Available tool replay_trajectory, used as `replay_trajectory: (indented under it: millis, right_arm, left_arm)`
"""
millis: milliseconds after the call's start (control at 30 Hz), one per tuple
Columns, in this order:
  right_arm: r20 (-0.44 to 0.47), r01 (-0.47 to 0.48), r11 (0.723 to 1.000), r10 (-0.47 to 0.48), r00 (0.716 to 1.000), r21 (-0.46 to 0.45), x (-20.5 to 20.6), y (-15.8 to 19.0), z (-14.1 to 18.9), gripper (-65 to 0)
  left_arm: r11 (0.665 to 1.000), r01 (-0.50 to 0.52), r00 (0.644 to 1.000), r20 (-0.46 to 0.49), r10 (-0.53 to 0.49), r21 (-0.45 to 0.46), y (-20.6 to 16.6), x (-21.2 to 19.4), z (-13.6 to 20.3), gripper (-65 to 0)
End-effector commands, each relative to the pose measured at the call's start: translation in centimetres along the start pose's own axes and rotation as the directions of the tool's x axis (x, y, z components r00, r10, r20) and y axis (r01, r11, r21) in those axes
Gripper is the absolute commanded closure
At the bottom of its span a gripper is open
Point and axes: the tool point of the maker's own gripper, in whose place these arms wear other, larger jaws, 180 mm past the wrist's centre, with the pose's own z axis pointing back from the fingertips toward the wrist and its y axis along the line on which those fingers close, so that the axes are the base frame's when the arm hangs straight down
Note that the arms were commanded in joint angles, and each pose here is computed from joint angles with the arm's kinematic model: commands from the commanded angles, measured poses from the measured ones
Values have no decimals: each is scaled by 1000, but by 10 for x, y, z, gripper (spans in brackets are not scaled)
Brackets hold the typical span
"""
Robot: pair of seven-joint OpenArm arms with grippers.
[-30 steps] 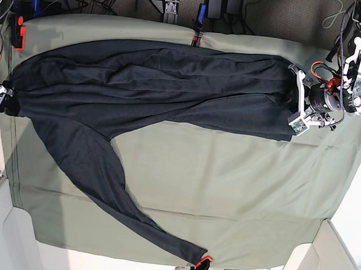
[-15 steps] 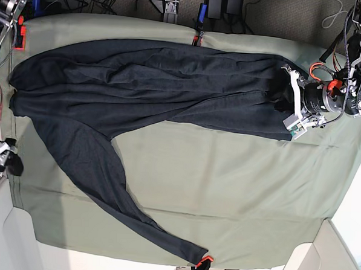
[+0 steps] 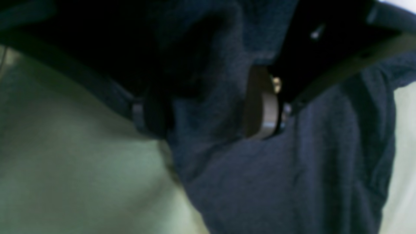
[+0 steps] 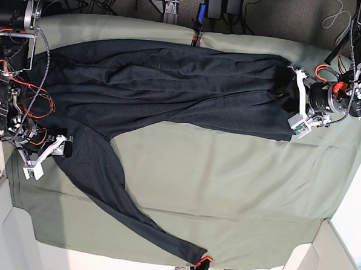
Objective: Fold the T-shirt properly
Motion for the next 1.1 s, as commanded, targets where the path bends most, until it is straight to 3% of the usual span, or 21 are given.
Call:
replay_trajectory:
  millis: [0,67,200,367,500,700,800,1067]
  right_arm:
    - [56,-8,1000,9,998,-13,25,-7,7,-370]
    - [50,-9,1000,10,999,-12,24,-7,7,-319]
    - [24,-31,999,31,999,13,19,-3,7,0]
    - [41,-33,998,30,999,61,23,6,8,0]
    - [50,-26,993,21,999,114,32,21,16,0]
    - [108,-120,948,92,990,293,45,79,53,0]
    - [97,-167,920,141,985,353,26,101,66,0]
    - [15,-223,895,235,972,387,-67,125,102,0]
  left_arm:
    - [1000,15,999,36,-15,2,7,12,12,-349]
    - [1000,-19,997,72,20,-18,7,20,18,-348]
    - [996,-87,985,152,87,-8,22,35,39,-348]
    - [990,-138,961,244,127,29,42,50,65,-348]
    - [989,-143,959,252,128,38,45,51,68,-348]
    - [989,-142,960,250,127,41,46,50,68,-348]
    - [989,-141,961,248,126,43,46,50,68,-348]
    - [989,-140,961,247,125,45,46,49,68,-348]
